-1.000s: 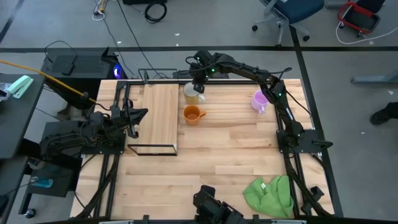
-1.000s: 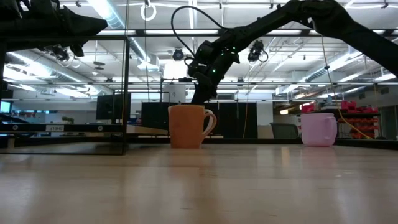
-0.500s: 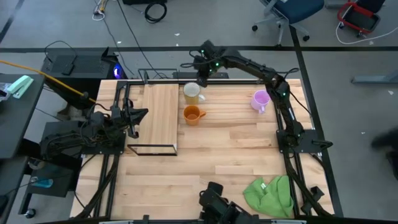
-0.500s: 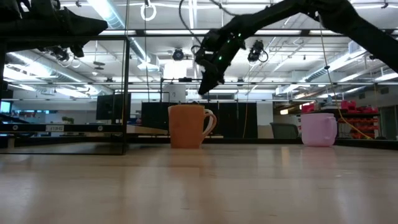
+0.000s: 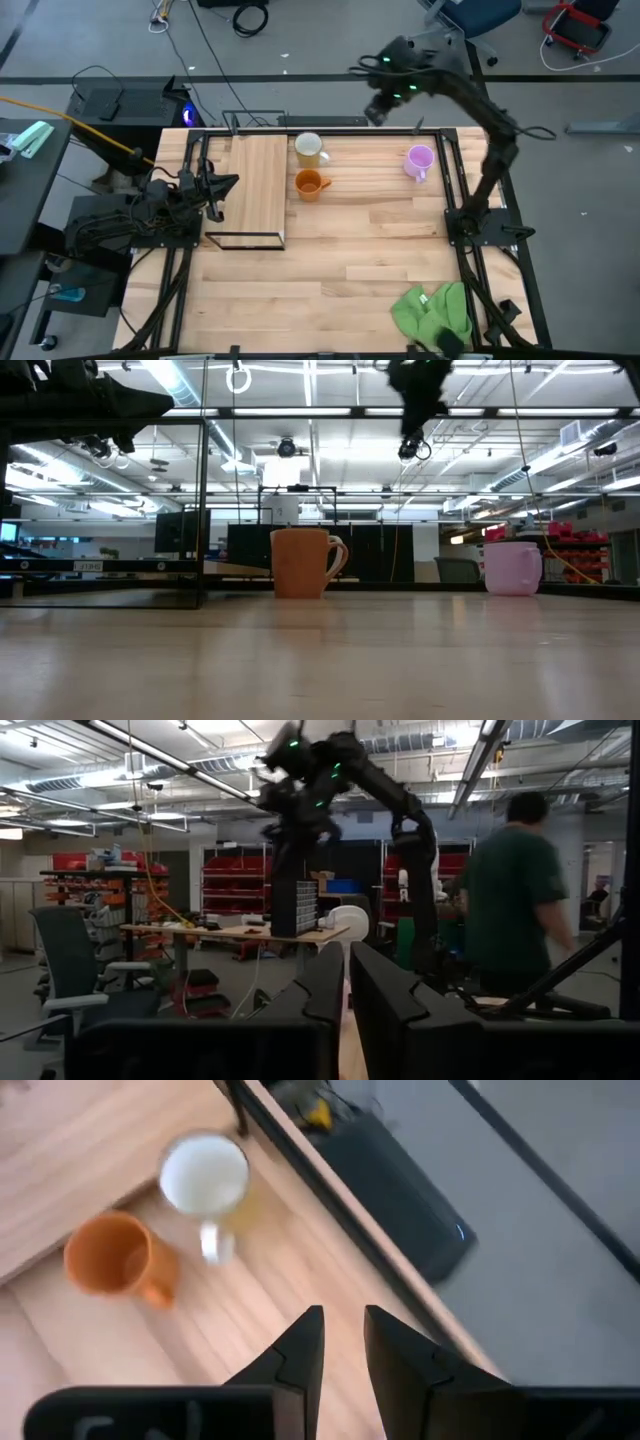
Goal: Stack small to large cups/mugs on shelf
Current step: Put the pink mug on the shelf
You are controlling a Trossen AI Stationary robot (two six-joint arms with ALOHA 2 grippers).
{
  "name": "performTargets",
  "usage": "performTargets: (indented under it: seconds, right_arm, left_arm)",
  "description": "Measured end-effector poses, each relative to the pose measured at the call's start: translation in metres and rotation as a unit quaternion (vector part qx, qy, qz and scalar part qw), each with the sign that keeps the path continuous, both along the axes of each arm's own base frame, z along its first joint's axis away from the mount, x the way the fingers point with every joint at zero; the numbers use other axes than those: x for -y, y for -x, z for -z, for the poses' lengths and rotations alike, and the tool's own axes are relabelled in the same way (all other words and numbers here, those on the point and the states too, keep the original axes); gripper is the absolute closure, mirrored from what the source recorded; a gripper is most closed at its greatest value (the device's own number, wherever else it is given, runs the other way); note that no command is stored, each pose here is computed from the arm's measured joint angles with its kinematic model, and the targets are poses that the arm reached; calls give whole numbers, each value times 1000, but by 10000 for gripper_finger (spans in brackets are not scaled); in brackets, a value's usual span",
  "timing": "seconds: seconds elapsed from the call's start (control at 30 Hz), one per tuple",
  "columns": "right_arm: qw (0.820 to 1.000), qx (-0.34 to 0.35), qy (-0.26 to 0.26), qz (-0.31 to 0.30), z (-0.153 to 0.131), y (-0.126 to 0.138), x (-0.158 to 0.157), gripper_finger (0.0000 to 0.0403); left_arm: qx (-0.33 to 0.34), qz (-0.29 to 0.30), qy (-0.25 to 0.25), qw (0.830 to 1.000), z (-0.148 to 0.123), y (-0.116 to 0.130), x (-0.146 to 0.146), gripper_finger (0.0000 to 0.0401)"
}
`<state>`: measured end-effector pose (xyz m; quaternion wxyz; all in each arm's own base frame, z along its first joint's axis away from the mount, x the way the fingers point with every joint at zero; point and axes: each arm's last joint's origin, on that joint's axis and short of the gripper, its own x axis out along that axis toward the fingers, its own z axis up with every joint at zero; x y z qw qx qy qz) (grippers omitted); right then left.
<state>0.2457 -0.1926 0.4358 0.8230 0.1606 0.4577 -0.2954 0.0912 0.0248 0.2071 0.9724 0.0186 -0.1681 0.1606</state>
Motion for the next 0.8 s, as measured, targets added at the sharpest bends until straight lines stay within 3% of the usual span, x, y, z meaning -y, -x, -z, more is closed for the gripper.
performTargets:
  seconds: [0.17,0.33,0.6,0.8]
  right_arm:
    - [996,-20,4,82,-19,43,-30,320]
    - [991,-18,-26,128,-8,65,-48,320]
    - [962,-101,-79,240,67,83,-59,320]
    - [953,-139,-99,249,133,79,-55,320]
  left_arm:
    - [1,1,2,1000,0,0,0,366]
    - [0,1,4,1000,0,0,0,372]
    - [1,4,12,1000,1,0,0,365]
    - [1,4,13,1000,1,0,0,363]
